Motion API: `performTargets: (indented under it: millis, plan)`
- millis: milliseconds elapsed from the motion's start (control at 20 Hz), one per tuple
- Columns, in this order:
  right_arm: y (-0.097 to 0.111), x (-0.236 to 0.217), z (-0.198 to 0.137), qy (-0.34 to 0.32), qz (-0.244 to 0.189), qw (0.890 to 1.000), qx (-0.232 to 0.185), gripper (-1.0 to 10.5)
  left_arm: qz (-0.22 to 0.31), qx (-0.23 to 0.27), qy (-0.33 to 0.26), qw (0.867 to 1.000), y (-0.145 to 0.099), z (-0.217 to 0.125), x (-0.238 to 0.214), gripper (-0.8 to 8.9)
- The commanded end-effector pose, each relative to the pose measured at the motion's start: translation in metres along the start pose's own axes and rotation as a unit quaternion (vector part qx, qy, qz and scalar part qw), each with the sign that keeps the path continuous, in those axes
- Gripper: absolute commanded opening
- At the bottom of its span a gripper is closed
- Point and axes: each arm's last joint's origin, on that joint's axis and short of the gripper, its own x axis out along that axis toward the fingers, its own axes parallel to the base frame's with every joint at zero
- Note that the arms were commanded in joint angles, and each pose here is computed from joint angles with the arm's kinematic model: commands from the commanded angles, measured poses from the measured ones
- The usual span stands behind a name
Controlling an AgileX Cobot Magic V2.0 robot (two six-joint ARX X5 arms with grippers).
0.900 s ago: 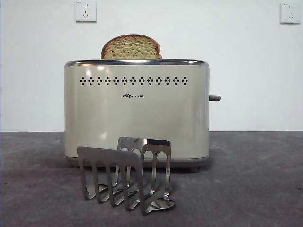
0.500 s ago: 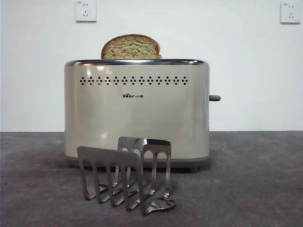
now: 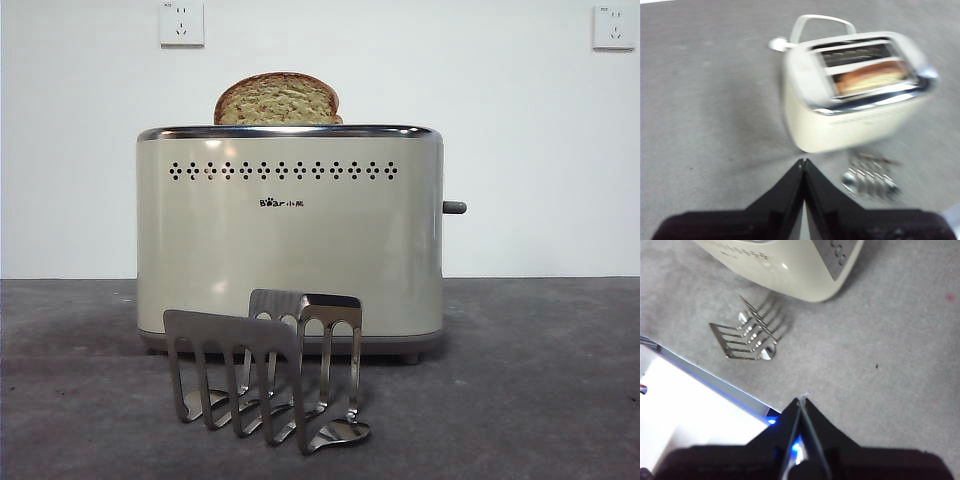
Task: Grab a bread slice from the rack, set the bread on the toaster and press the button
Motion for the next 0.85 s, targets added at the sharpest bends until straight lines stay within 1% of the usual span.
performTargets:
  millis: [50, 100, 150, 250, 350, 450, 550, 650, 850]
  plan:
    - [-0.006, 0.009, 0.004, 0.019, -0.007, 1.000, 0.004, 0.0, 0.035, 0.008, 0.005, 0.999, 0.014, -0.048, 0.027, -0.04]
    - [-0.009, 0.012, 0.007, 0.027, -0.013, 1.000, 0.008, 0.0, 0.055, 0.020, 0.001, 0.998, 0.020, -0.066, 0.035, -0.04]
    - [-0.011, 0.014, 0.009, 0.033, -0.020, 0.999, 0.010, 0.0, 0.079, 0.033, -0.018, 0.996, 0.025, -0.080, 0.044, -0.04]
    - [-0.017, 0.020, 0.014, 0.038, -0.038, 0.999, 0.010, 0.0, 0.111, 0.059, -0.084, 0.988, 0.035, -0.104, 0.066, -0.04]
    - [-0.021, 0.023, 0.019, 0.033, -0.057, 0.998, 0.005, 0.0, 0.123, 0.059, -0.153, 0.979, 0.044, -0.128, 0.089, -0.04]
    - [-0.024, 0.025, 0.025, 0.015, -0.079, 0.997, -0.005, 0.0, 0.131, 0.054, -0.198, 0.970, 0.052, -0.150, 0.109, -0.04]
    - [-0.026, 0.025, 0.032, -0.013, -0.105, 0.994, -0.020, 0.0, 0.140, 0.053, -0.222, 0.963, 0.057, -0.167, 0.122, -0.04]
    - [-0.028, 0.024, 0.038, -0.042, -0.125, 0.991, -0.033, 0.0, 0.139, 0.050, -0.234, 0.961, 0.059, -0.180, 0.131, -0.04]
    - [-0.029, 0.022, 0.046, -0.078, -0.144, 0.985, -0.048, 0.0, 0.137, 0.046, -0.246, 0.958, 0.062, -0.195, 0.143, -0.04]
